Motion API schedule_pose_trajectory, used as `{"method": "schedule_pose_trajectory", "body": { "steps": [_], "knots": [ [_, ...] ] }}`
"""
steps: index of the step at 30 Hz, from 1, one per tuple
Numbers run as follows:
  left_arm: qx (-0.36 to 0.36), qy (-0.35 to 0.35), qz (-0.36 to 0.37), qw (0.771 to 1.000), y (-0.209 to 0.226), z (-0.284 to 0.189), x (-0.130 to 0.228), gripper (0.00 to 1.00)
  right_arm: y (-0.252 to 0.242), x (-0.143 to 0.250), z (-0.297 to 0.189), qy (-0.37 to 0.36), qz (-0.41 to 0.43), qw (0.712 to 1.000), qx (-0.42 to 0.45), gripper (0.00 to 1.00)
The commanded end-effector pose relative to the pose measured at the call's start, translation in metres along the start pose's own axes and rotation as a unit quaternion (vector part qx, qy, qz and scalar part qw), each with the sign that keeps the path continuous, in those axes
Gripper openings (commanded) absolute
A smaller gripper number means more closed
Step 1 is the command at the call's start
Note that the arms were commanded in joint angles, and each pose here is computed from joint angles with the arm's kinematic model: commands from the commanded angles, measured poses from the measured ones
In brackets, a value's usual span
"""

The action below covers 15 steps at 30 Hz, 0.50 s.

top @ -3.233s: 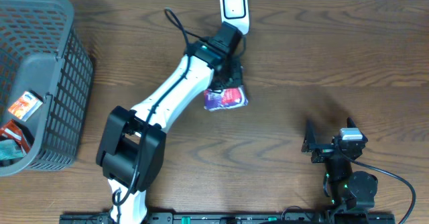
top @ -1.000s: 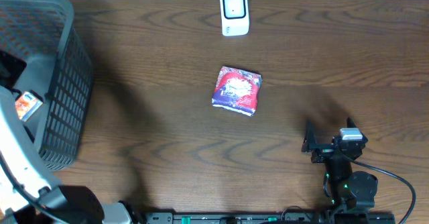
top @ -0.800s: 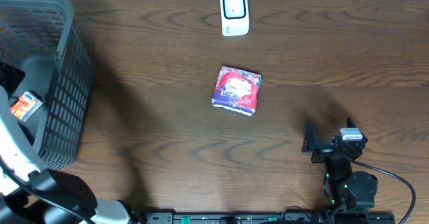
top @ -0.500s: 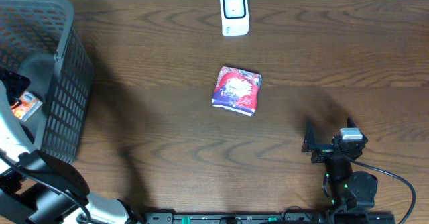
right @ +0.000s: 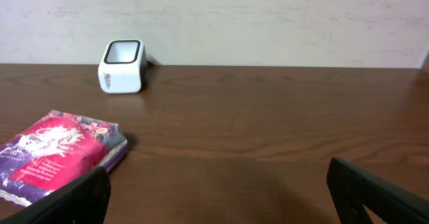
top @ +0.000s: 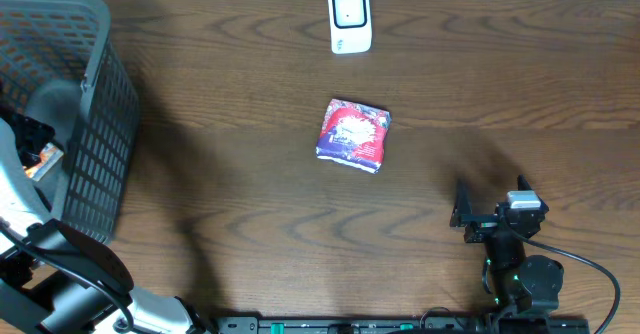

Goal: Scan the item barcode
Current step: 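Move the left gripper back into the grey basket, then grasp the red snack bar with the left gripper and lift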

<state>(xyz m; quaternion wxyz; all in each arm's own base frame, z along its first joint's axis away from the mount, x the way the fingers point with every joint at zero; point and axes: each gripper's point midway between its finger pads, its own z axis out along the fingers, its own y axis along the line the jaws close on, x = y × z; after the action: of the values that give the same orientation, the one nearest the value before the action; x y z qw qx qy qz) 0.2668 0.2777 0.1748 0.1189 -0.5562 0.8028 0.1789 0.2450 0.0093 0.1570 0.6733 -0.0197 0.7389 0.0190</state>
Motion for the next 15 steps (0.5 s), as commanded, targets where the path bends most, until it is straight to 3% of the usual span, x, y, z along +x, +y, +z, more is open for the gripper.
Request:
{"method": "schedule_pose_trajectory", "body": {
  "steps": [1,15],
  "knots": [
    [-0.016,0.006,0.011,1.000,0.007,0.007,0.002,0.91,0.000,0.000,0.000,-0.002,0.009,1.000,0.000,0.99],
    [-0.035,0.034,0.008,0.999,0.020,0.046,0.024,0.90,0.000,0.000,0.000,-0.003,0.009,1.000,0.000,0.99]
  ]
}}
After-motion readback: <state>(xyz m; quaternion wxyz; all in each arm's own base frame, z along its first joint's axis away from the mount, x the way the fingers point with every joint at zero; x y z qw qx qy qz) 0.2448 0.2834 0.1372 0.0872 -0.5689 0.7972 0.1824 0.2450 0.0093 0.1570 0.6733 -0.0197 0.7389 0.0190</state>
